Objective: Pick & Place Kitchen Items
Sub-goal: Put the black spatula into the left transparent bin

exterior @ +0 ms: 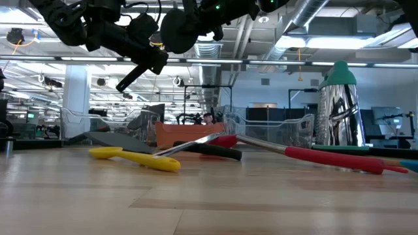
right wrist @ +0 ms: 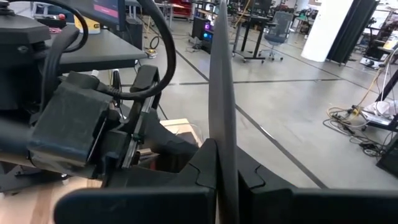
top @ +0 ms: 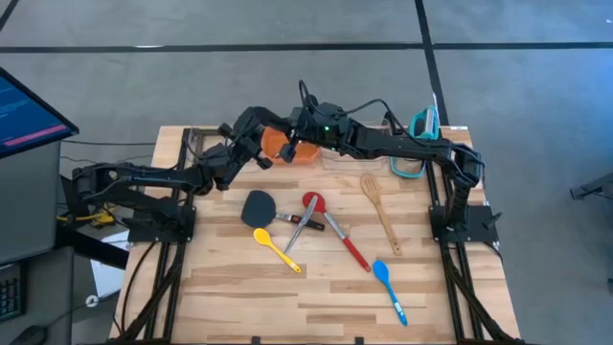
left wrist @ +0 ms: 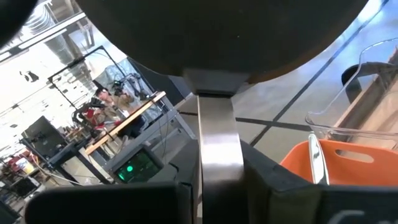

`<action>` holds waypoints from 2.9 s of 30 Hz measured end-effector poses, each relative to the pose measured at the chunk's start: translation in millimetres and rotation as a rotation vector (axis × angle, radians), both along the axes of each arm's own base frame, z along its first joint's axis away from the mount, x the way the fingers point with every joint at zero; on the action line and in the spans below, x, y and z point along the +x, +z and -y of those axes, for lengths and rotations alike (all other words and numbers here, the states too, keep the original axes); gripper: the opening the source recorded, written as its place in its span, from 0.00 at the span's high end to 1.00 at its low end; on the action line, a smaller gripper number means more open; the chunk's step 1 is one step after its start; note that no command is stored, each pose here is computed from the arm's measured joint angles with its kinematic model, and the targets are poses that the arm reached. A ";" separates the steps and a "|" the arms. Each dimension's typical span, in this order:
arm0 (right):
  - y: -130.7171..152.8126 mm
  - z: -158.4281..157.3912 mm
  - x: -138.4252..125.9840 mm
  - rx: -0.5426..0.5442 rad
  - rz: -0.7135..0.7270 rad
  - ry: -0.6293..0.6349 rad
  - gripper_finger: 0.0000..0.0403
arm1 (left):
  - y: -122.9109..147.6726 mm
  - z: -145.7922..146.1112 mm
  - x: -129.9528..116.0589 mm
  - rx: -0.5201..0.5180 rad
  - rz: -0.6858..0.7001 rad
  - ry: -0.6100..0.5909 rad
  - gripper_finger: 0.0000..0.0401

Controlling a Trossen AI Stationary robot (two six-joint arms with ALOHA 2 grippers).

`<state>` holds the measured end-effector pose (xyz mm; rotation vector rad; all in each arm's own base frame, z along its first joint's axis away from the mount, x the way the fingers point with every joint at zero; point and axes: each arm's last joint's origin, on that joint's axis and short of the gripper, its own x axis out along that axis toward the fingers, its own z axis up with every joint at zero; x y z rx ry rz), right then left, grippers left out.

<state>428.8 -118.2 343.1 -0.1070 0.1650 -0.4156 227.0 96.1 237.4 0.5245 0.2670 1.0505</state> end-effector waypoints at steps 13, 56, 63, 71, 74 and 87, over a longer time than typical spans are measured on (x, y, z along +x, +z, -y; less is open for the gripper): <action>0.0 -0.2 0.0 0.001 0.000 0.001 1.00 | 0.3 -0.1 -0.1 0.001 0.003 0.005 0.86; 20.7 -1.8 -14.4 -0.011 0.023 0.002 0.60 | 1.3 -24.3 -12.4 0.008 0.010 0.123 0.85; 60.7 -14.3 -54.8 -0.042 -0.015 -0.033 0.44 | -0.9 -37.8 -19.9 0.009 -0.036 0.170 0.86; 98.2 -36.5 -118.9 0.006 -0.100 -0.022 0.49 | -11.2 -60.5 -33.8 -0.062 -0.098 0.145 0.86; 104.2 -46.2 -134.2 0.048 -0.114 -0.010 0.53 | -14.9 -72.2 -41.9 -0.137 -0.030 0.082 0.86; 86.8 -72.6 -131.9 0.103 -0.271 0.066 0.62 | -34.3 -99.6 -74.8 -0.347 -0.069 0.095 0.87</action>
